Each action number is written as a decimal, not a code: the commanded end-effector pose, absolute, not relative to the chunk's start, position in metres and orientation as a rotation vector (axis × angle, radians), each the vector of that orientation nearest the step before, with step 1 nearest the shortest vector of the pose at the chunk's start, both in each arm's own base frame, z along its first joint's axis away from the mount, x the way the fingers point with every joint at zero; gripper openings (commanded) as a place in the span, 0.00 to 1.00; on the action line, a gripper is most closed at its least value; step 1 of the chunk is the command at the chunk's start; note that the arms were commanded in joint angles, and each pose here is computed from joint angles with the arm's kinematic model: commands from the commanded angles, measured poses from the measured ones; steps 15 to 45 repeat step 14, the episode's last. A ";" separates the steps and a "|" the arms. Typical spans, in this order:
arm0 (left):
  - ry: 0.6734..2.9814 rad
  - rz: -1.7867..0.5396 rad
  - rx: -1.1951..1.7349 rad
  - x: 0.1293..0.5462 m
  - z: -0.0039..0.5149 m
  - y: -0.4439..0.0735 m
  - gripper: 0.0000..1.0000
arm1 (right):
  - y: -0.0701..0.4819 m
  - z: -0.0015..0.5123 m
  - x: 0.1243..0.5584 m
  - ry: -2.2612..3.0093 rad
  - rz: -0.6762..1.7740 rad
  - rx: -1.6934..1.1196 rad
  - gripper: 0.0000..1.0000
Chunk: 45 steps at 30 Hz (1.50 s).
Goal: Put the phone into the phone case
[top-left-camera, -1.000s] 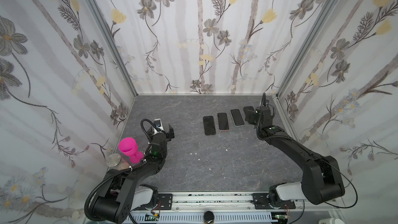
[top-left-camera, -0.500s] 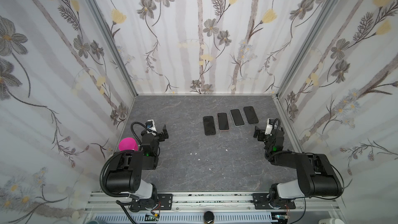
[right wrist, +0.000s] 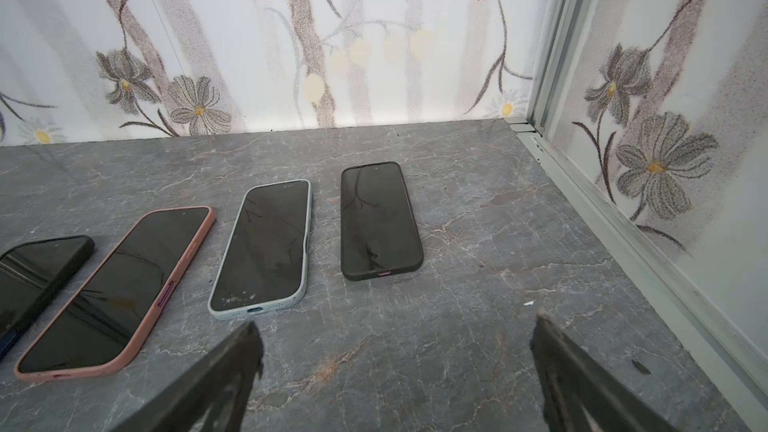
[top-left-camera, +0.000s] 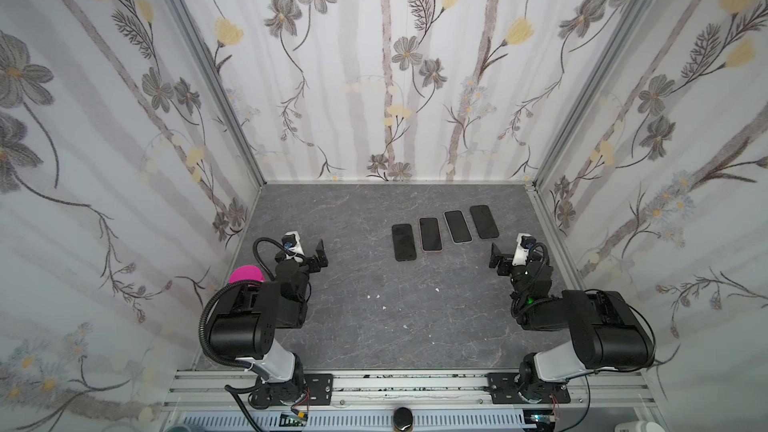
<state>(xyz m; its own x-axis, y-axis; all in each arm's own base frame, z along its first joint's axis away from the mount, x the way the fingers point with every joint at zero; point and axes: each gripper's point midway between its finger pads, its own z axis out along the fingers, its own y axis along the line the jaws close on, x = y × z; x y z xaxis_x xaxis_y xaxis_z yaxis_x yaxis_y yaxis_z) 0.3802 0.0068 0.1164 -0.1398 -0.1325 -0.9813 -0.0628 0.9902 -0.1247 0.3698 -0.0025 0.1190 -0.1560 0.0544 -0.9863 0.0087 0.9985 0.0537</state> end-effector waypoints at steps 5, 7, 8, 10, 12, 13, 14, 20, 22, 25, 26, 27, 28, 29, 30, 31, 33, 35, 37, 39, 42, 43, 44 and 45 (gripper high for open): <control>1.669 -0.043 -0.163 0.384 0.127 0.010 1.00 | -0.006 0.135 0.371 1.658 0.025 0.057 1.00; 1.670 -0.043 -0.164 0.384 0.127 0.011 1.00 | -0.006 0.135 0.371 1.659 0.025 0.058 1.00; 1.671 -0.043 -0.164 0.384 0.127 0.011 1.00 | -0.006 0.135 0.371 1.659 0.024 0.057 1.00; 1.673 -0.044 -0.164 0.384 0.126 0.010 1.00 | -0.006 0.134 0.371 1.661 0.024 0.057 1.00; 1.669 -0.043 -0.163 0.383 0.127 0.010 1.00 | -0.006 0.134 0.371 1.661 0.023 0.056 1.00; 1.669 -0.043 -0.163 0.383 0.128 0.010 1.00 | -0.006 0.134 0.371 1.660 0.024 0.056 1.00; 1.670 -0.044 -0.162 0.383 0.127 0.010 1.00 | -0.006 0.134 0.371 1.660 0.023 0.056 1.00; 1.670 -0.044 -0.162 0.383 0.127 0.010 1.00 | -0.006 0.134 0.371 1.660 0.023 0.056 1.00; 1.670 -0.044 -0.162 0.383 0.127 0.010 1.00 | -0.006 0.134 0.371 1.660 0.023 0.056 1.00; 1.670 -0.044 -0.162 0.383 0.127 0.010 1.00 | -0.006 0.134 0.371 1.660 0.023 0.056 1.00; 1.670 -0.044 -0.162 0.383 0.127 0.010 1.00 | -0.006 0.134 0.371 1.660 0.023 0.056 1.00; 1.670 -0.044 -0.162 0.383 0.127 0.010 1.00 | -0.006 0.134 0.371 1.660 0.023 0.056 1.00; 1.670 -0.044 -0.162 0.383 0.127 0.010 1.00 | -0.006 0.134 0.371 1.660 0.023 0.056 1.00; 1.670 -0.044 -0.162 0.383 0.127 0.010 1.00 | -0.006 0.134 0.371 1.660 0.023 0.056 1.00; 1.670 -0.044 -0.162 0.383 0.127 0.010 1.00 | -0.006 0.134 0.371 1.660 0.023 0.056 1.00; 1.670 -0.044 -0.162 0.383 0.127 0.010 1.00 | -0.006 0.134 0.371 1.660 0.023 0.056 1.00; 1.670 -0.044 -0.162 0.383 0.127 0.010 1.00 | -0.006 0.134 0.371 1.660 0.023 0.056 1.00; 1.670 -0.044 -0.162 0.383 0.127 0.010 1.00 | -0.006 0.134 0.371 1.660 0.023 0.056 1.00; 1.670 -0.044 -0.162 0.383 0.127 0.010 1.00 | -0.006 0.134 0.371 1.660 0.023 0.056 1.00; 1.670 -0.044 -0.162 0.383 0.127 0.010 1.00 | -0.006 0.134 0.371 1.660 0.023 0.056 1.00; 1.670 -0.044 -0.162 0.383 0.127 0.010 1.00 | -0.006 0.134 0.371 1.660 0.023 0.056 1.00; 1.670 -0.044 -0.162 0.383 0.127 0.010 1.00 | -0.006 0.134 0.371 1.660 0.023 0.056 1.00; 1.670 -0.044 -0.162 0.383 0.127 0.010 1.00 | -0.006 0.134 0.371 1.660 0.023 0.056 1.00; 1.670 -0.044 -0.162 0.383 0.127 0.010 1.00 | -0.006 0.134 0.371 1.660 0.023 0.056 1.00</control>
